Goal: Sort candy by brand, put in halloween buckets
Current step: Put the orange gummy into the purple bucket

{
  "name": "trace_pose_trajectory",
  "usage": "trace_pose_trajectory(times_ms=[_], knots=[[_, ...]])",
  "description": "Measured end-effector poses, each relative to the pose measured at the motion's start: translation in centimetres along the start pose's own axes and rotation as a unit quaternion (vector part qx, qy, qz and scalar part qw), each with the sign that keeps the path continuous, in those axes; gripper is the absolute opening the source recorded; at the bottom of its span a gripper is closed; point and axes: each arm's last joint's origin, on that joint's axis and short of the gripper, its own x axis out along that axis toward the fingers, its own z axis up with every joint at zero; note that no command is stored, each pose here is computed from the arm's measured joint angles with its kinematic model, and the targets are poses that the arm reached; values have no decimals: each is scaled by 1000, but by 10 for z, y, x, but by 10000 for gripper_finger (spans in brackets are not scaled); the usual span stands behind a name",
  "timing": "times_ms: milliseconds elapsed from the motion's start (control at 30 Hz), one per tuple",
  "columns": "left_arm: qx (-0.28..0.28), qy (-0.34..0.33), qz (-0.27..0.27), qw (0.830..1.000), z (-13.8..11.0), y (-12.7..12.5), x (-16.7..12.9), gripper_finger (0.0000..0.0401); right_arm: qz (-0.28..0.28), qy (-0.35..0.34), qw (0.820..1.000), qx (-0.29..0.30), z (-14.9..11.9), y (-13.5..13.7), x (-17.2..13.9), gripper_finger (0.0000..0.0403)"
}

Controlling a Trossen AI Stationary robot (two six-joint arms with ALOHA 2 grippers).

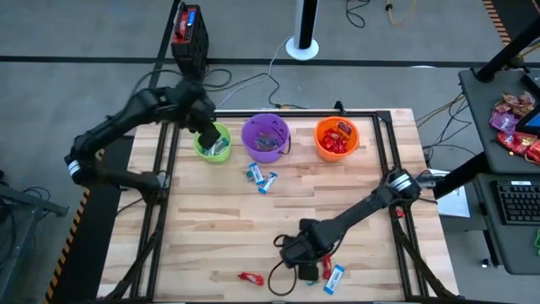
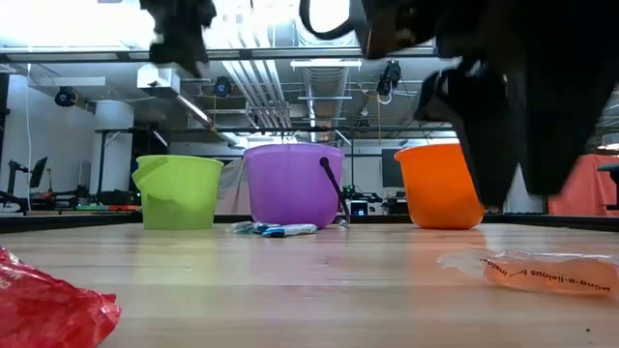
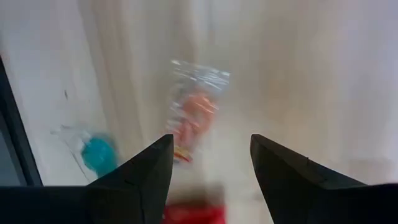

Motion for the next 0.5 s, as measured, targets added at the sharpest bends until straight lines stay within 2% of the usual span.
trace_pose_trajectory(times_ms=[100, 233, 367, 500], knots=[[10, -53, -38, 998, -5, -23, -34, 174, 11, 3, 1000, 1, 1, 3, 10, 206], [17, -122, -35, 992, -20, -43, -74, 174, 16, -7, 1000, 6, 3, 4, 15, 206], [5, -177, -38, 984, -37, -52, -103, 174, 13, -5, 1000, 7, 3, 2, 26, 206], [-7, -198, -64, 978, -50, -54, -118, 174, 20, -16, 1000, 16, 5, -1, 36, 205]])
